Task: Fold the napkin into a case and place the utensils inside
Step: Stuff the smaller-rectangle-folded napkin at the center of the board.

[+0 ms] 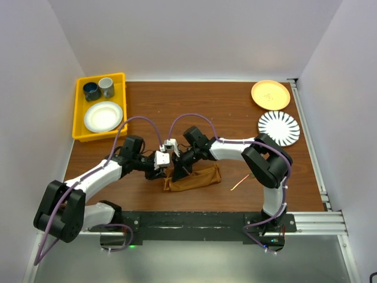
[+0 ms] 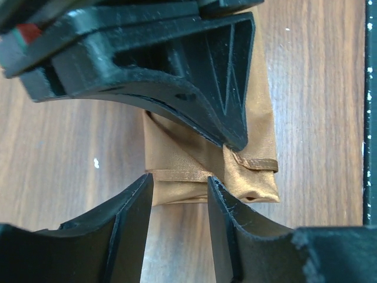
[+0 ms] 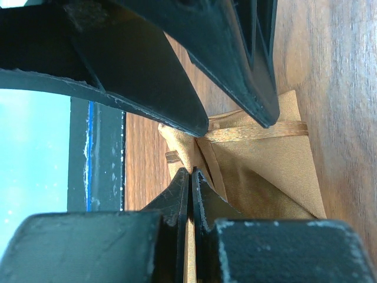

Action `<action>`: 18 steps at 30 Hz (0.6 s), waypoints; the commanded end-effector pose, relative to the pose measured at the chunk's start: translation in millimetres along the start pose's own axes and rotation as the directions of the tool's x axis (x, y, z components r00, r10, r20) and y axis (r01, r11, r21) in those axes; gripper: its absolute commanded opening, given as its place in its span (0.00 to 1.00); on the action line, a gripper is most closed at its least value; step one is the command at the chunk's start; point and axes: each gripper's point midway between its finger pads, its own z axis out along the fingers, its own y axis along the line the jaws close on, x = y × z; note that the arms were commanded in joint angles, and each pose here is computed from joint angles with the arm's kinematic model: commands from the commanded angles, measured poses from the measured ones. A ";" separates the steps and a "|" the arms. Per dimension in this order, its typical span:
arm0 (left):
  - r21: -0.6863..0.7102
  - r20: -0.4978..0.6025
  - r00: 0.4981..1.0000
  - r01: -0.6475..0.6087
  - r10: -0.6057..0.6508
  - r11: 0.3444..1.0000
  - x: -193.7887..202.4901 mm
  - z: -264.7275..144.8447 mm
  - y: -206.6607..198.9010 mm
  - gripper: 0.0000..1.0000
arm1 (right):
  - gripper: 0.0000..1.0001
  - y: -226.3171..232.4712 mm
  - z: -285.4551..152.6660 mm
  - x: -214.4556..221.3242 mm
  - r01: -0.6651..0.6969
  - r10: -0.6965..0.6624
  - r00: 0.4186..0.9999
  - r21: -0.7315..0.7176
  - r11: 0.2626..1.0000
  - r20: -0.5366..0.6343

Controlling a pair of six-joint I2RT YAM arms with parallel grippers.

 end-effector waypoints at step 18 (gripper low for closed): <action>0.052 0.052 0.993 -0.108 0.106 0.993 -14.0 13.5 3.3 0.22 | 0.00 6.7 -8.2 -15.7 0.051 -0.052 0.998 0.008 0.999 0.038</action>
